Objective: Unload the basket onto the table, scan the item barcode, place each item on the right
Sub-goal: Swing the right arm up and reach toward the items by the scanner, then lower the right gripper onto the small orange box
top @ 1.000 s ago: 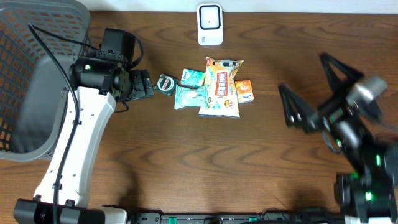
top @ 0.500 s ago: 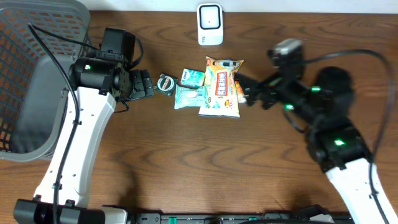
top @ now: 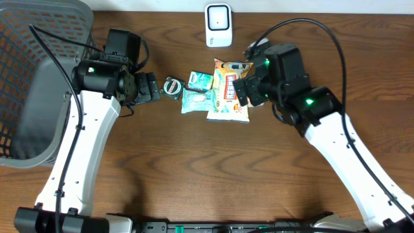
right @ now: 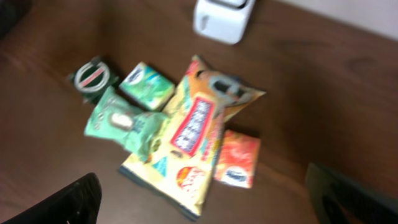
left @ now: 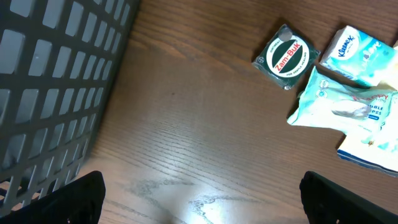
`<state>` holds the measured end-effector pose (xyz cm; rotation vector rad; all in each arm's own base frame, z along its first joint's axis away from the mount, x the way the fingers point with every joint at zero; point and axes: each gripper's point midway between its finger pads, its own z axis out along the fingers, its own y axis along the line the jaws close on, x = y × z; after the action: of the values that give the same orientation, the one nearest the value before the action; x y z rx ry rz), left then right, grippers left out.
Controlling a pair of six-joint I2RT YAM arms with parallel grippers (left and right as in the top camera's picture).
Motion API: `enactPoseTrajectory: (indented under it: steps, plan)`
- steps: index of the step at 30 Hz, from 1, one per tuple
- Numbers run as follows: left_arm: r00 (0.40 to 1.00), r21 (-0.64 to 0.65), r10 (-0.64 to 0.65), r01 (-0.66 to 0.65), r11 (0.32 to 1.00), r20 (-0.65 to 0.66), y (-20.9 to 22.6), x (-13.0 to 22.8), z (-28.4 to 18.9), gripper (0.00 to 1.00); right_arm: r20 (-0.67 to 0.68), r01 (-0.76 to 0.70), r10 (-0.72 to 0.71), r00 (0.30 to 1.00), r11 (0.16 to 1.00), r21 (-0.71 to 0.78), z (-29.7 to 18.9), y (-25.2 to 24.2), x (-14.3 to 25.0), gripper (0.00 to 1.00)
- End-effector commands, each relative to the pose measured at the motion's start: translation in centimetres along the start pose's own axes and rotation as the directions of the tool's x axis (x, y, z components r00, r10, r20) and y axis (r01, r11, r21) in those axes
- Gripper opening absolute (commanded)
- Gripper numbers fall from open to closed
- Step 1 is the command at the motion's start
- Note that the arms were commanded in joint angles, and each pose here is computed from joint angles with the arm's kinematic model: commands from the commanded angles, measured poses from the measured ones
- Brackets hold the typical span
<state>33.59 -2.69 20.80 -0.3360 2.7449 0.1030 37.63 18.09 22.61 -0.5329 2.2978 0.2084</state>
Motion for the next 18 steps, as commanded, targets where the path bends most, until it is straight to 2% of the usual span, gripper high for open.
enactPoseTrajectory:
  steps: [1,4,6,10,18]
  plan:
    - [1.0,-0.016,-0.006,0.006,1.0,0.005,0.4,-0.1,0.0,0.98,0.017,-0.002,0.004,1.0,0.996,-0.086,-0.1,1.6,-0.7,0.99]
    - [1.0,-0.016,-0.006,0.007,1.0,0.005,0.4,-0.1,0.0,0.98,0.011,-0.002,0.003,1.0,0.996,-0.087,0.0,1.7,-0.6,0.99]
    - [1.0,-0.016,-0.006,0.007,1.0,0.005,0.4,-0.1,0.0,0.99,-0.007,-0.008,0.007,1.0,1.0,-0.027,0.6,0.6,-0.1,0.99]
    - [1.0,-0.016,-0.006,0.006,1.0,0.005,0.4,-0.1,0.0,0.99,-0.046,-0.121,0.128,0.991,0.983,0.139,2.5,-2.7,1.2,0.99]
    - [1.0,-0.017,-0.006,0.006,1.0,0.004,0.4,0.0,0.0,0.98,-0.154,-0.292,0.333,0.93,0.926,0.238,7.4,-6.3,5.3,0.99]
